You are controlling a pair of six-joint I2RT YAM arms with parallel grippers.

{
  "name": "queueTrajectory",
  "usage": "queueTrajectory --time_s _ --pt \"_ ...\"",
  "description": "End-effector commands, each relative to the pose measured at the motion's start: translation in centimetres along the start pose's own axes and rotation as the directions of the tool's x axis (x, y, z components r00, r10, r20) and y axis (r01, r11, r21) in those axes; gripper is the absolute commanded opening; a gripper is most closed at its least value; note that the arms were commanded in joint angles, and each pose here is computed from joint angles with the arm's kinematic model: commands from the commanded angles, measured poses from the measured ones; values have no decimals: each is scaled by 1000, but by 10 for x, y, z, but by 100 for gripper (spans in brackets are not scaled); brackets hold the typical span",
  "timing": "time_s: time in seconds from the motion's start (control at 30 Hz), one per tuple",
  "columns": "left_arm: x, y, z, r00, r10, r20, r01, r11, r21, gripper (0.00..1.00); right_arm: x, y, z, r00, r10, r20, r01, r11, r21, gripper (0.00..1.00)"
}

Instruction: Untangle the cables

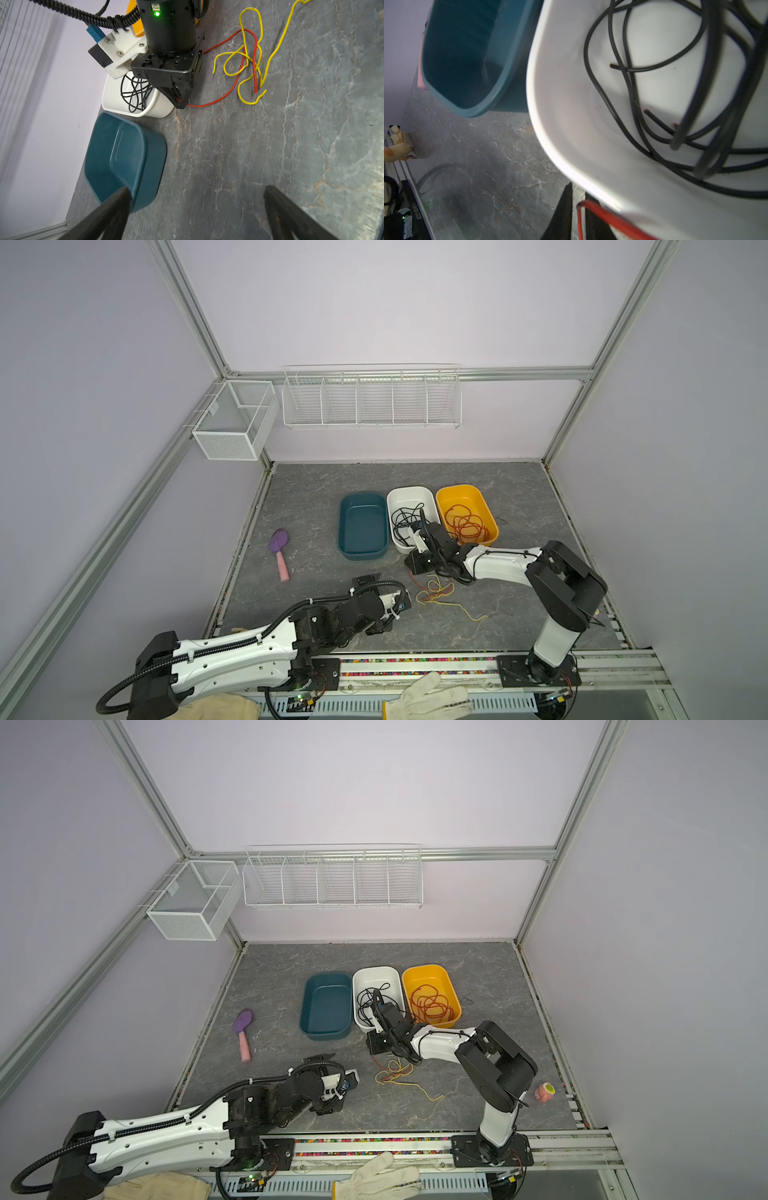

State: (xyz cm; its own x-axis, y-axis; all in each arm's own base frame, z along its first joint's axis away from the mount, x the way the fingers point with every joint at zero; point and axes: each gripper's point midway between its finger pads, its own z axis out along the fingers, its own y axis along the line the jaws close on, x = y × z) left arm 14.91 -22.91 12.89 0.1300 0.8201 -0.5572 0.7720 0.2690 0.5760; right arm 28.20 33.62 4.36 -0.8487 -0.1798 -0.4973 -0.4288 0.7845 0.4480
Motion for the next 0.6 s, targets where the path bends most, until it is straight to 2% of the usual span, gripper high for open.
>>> queueTrajectory --time_s 0.0,0.17,0.57 --pt "1 -3 2 1000 9 3 -9 1000 9 99 0 9 -3 1000 -10 6 10 999 -34 12" --pt "1 -3 1 1000 9 4 -9 1000 10 99 -6 20 -21 999 -28 33 29 998 -51 7" --pt "2 -5 2 1000 11 -2 -11 1000 18 100 -21 47 -78 990 -83 114 94 992 -88 7"
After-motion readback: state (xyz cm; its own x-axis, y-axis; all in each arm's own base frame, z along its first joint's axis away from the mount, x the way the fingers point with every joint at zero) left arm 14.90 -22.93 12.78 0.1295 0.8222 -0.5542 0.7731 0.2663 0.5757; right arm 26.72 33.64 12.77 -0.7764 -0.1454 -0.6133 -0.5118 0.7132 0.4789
